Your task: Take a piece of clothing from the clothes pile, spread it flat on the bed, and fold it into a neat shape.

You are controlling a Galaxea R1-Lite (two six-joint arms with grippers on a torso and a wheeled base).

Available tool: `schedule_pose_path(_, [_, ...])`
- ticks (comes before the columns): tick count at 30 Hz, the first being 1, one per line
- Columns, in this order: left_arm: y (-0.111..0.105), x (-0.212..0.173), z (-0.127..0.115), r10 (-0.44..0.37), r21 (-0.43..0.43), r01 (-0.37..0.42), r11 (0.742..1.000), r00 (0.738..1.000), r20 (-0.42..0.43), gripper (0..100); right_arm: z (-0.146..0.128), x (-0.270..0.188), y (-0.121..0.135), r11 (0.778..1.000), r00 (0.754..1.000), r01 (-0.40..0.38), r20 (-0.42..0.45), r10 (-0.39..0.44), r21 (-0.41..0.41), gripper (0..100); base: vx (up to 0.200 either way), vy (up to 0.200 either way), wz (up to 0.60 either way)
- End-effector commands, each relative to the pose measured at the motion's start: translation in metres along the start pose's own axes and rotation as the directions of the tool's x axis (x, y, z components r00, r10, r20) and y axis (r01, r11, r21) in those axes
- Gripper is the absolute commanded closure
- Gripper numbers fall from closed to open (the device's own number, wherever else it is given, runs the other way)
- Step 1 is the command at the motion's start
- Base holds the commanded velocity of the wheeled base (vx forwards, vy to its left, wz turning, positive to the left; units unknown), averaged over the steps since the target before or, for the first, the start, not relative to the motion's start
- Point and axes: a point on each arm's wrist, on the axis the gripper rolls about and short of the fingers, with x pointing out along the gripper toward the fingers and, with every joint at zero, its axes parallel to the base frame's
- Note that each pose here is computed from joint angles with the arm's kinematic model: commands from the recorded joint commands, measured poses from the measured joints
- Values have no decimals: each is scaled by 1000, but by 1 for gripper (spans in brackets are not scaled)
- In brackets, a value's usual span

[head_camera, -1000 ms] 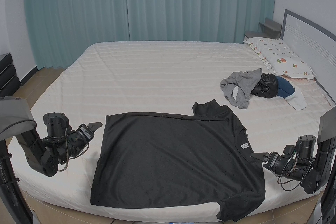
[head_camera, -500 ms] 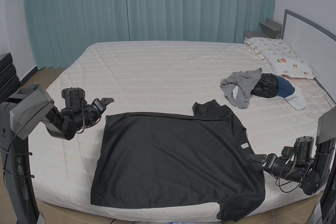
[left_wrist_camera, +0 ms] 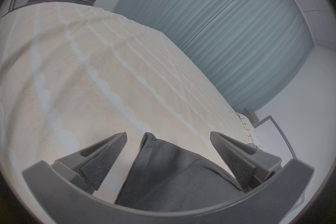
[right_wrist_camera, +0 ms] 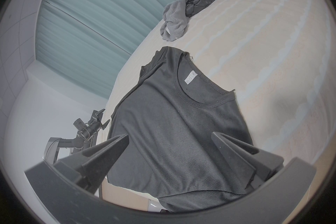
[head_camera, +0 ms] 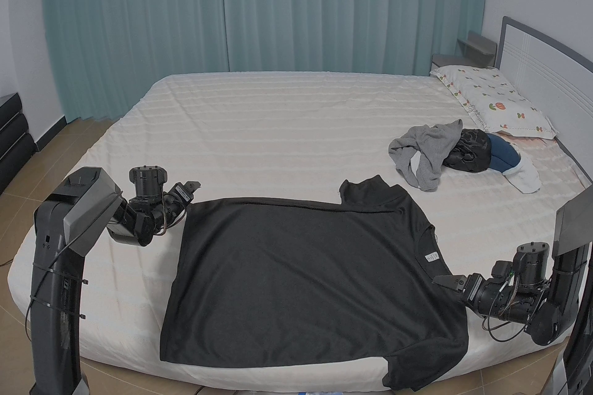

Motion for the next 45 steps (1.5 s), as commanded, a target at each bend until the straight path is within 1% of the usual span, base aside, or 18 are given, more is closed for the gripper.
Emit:
schedule_pose_path(1, [4, 9, -5, -1, -1, 1, 1000, 1000, -4, 0, 0, 1, 0, 1000, 1000, -2, 0, 2, -2, 0, 0, 0, 0])
schedule_pose_path(7, [7, 15, -17, 4, 5, -3, 1000, 1000, -30, 0, 0, 1, 0, 1000, 1000, -2, 1, 2, -1, 0, 0, 0, 0])
schedule_pose_path(8, [7, 16, -16, 1, 5, -1, 1000, 1000, -28, 100, 0, 1, 0, 1000, 1000, -2, 3, 2, -2, 0, 0, 0, 0])
schedule_pose_path(15, [2, 18, -11, -6, 6, 6, 1000, 1000, 16, 100, 6, 2, 4, 1000, 999, -17, 39, 17, -18, 0, 0, 0, 0])
schedule_pose_path(17, [-2, 18, -5, -6, 2, 6, 1000, 999, 47, 100, 9, 5, 5, 999, 998, -26, 48, 27, -21, 0, 0, 0, 0])
schedule_pose_path(20, [-5, 17, -3, 1, -11, -1, 1000, 997, 74, 100, 21, 16, 8, 998, 994, -52, 97, 56, -40, 0, 0, 0, 0])
schedule_pose_path(23, [-7, 15, 0, -7, -25, 9, 1000, 996, 89, 100, 37, 31, 11, 994, 984, -84, 153, 93, -64, 0, 0, 0, 0])
schedule_pose_path(25, [-9, 14, 3, -15, -36, 18, 999, 995, 98, 100, 48, 45, 13, 992, 980, -96, 167, 108, -78, 0, 0, 0, 0])
schedule_pose_path(27, [-10, 12, 4, -18, -41, 23, 999, 994, 104, 100, 57, 58, 14, 991, 979, -91, 172, 106, -94, 0, 0, 0, 0])
schedule_pose_path(28, [-9, 11, 2, -15, -49, 20, 999, 995, 98, 100, 67, 71, 16, 990, 980, -80, 170, 100, -120, 0, 0, 0, 0])
schedule_pose_path(31, [-5, 9, -1, -6, -52, 11, 999, 996, 92, 100, 86, 96, 18, 988, 987, -48, 147, 70, -145, 0, 0, 0, 0])
schedule_pose_path(33, [-5, 9, -1, -12, -52, 17, 999, 995, 97, 100, 91, 105, 20, 989, 989, -42, 135, 61, -145, 0, 0, 0, 0])
schedule_pose_path(34, [-5, 6, -1, -15, -51, 20, 998, 995, 101, 100, 99, 119, 22, 989, 991, -34, 125, 52, -143, 0, 0, 0, 0])
schedule_pose_path(35, [-5, 6, -1, -15, -51, 20, 998, 995, 101, 100, 99, 119, 22, 989, 991, -34, 125, 52, -143, 0, 0, 0, 0])
schedule_pose_path(36, [-5, 2, -2, -13, -53, 18, 998, 995, 98, 100, 111, 135, 21, 991, 991, -17, 128, 35, -135, 0, 0, 0, 0])
schedule_pose_path(37, [-4, 1, -3, -11, -53, 16, 998, 996, 94, 100, 116, 143, 20, 991, 991, -5, 130, 22, -130, 0, 0, 0, 0])
schedule_pose_path(41, [0, 1, -6, -1, -54, 5, 999, 997, 82, 100, 130, 168, 15, 992, 993, 28, 120, -13, -121, 0, 0, 0, 0])
schedule_pose_path(45, [1, -1, -8, 7, -57, -2, 998, 997, 75, 100, 145, 188, 11, 989, 993, 54, 111, -39, -135, 0, 0, 0, 0])
